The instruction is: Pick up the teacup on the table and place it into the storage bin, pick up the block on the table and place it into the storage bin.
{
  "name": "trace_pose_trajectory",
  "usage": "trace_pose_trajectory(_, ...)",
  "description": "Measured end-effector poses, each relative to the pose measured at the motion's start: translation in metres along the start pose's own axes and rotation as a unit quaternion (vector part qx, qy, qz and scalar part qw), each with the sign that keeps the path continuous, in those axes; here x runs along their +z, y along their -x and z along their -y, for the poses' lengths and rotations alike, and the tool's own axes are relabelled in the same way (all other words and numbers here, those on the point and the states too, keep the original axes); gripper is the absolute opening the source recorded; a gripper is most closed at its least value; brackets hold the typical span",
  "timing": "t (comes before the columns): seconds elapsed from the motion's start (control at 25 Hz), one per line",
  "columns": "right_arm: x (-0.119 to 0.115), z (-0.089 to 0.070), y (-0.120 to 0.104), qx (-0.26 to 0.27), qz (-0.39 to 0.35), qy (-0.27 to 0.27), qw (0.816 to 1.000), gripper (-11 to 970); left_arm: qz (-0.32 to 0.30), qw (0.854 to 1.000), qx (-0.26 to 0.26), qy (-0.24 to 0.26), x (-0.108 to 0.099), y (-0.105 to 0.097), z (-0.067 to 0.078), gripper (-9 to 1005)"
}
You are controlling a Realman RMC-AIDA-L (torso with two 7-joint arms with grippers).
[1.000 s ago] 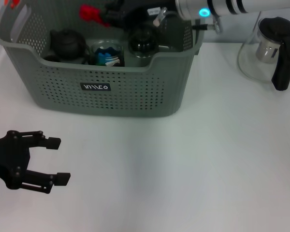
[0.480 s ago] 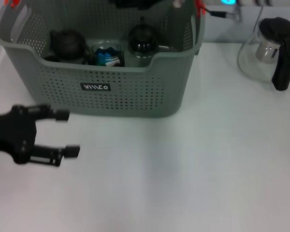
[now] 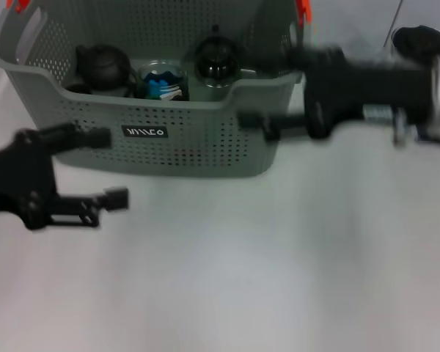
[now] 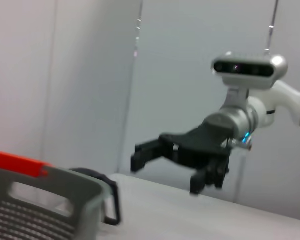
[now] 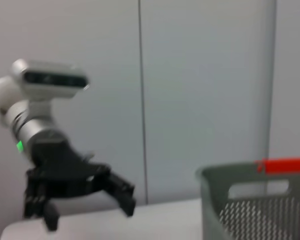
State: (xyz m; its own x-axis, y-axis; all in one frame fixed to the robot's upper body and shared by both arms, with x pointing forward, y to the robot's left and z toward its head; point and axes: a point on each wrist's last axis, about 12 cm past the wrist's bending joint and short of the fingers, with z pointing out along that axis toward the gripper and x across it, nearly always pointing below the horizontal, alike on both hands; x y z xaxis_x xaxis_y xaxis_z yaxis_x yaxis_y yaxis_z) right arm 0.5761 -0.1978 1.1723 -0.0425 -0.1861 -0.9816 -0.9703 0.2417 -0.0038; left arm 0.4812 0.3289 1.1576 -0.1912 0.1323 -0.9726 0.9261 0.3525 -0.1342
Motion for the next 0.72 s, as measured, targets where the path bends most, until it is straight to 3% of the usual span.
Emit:
trace_pose_trajectory(0.32, -0.018, -0.022, -0.054, 0.018, -0.012, 0.030, 0.999, 937, -0.020, 0.999, -0.003, -0.041, 0.033, -0.021, 0.002, 952)
trace_pose_trajectory(0.72, -0.028, -0.021, -0.087, 0.047, -0.085, 0.017, 0.995, 933, -0.043, 0.998, -0.020, -0.042, 0.054, -0.045, -0.006, 952)
